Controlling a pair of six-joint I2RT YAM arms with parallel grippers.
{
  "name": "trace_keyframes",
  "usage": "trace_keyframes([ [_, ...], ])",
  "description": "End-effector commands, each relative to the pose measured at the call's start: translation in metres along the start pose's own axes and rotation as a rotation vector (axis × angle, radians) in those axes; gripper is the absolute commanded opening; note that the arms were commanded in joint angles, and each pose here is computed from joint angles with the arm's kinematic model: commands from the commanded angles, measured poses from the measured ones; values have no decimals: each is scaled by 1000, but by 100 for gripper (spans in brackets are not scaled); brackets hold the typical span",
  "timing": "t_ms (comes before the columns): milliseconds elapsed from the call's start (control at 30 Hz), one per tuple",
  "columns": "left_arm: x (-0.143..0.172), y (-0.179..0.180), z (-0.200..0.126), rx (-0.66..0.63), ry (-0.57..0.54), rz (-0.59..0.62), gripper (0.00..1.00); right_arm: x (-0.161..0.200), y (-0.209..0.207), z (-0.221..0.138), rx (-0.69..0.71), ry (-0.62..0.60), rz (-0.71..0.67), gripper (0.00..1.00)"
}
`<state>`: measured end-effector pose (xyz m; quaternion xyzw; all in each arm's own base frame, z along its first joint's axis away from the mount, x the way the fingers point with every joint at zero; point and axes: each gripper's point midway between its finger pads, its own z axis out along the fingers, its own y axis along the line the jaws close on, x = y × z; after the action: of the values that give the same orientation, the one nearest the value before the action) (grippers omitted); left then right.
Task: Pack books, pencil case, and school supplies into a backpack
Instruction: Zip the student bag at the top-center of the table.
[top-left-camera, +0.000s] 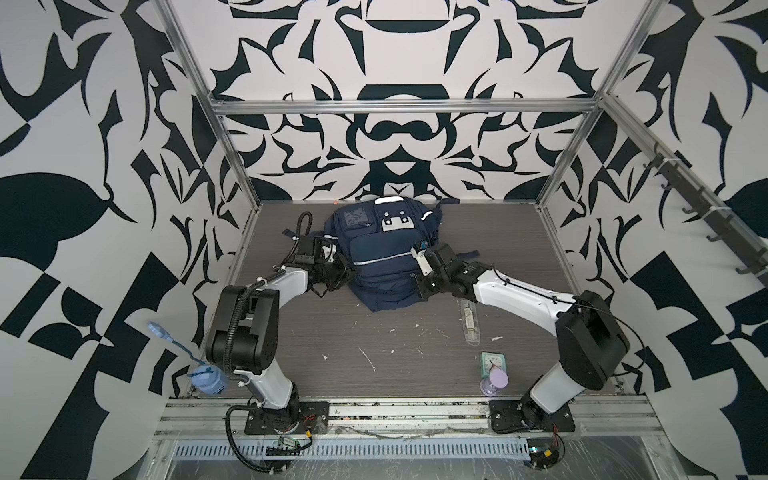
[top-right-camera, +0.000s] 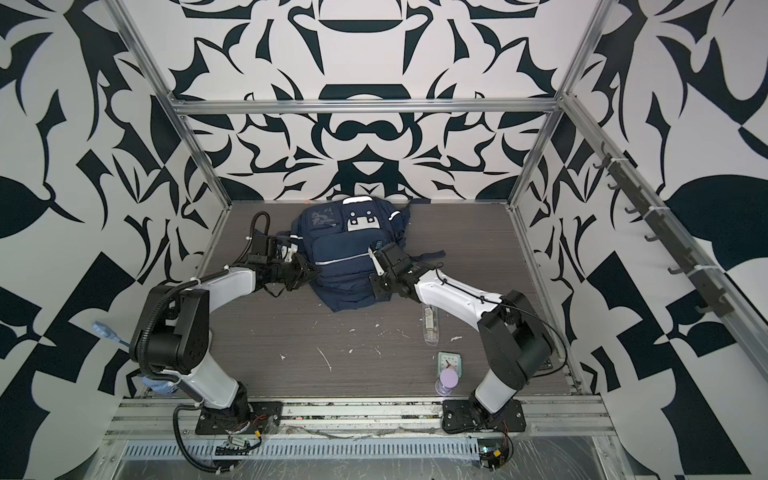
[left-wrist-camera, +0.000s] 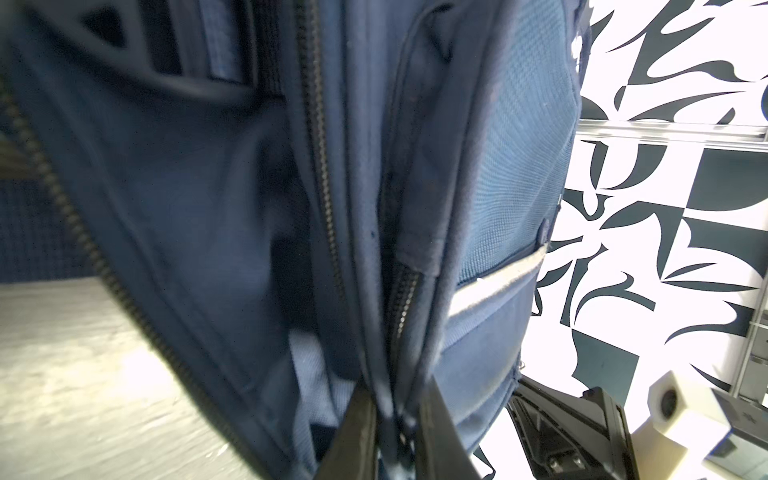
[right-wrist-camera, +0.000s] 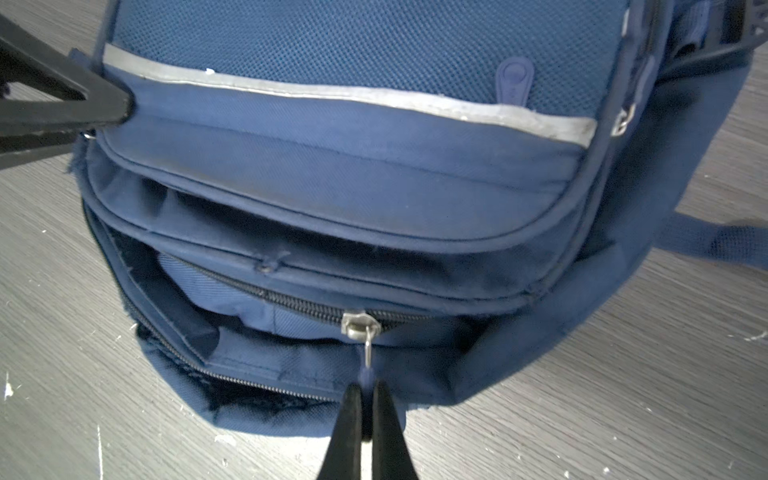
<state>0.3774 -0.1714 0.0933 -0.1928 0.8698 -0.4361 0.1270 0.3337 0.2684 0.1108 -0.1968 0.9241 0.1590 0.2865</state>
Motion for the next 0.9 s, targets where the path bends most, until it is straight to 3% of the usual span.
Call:
trace_keyframes([
  [0, -22, 17, -3, -59, -80, -31, 7, -1, -3, -6, 20, -18, 15, 0],
  [200, -32, 1, 0, -47, -102, -32, 17, -3, 13, -2, -19, -23, 3, 0],
  [567, -63, -34, 11, -18, -144, -23, 48, -12, 77, 14, -106, -14, -76, 0],
  [700, -62, -37, 5, -26, -152, -11, 57, -17, 99, 22, -133, -12, -105, 0],
  [867, -48, -34, -11, -64, -158, 22, 60, -27, 116, 26, -170, -20, -120, 0],
])
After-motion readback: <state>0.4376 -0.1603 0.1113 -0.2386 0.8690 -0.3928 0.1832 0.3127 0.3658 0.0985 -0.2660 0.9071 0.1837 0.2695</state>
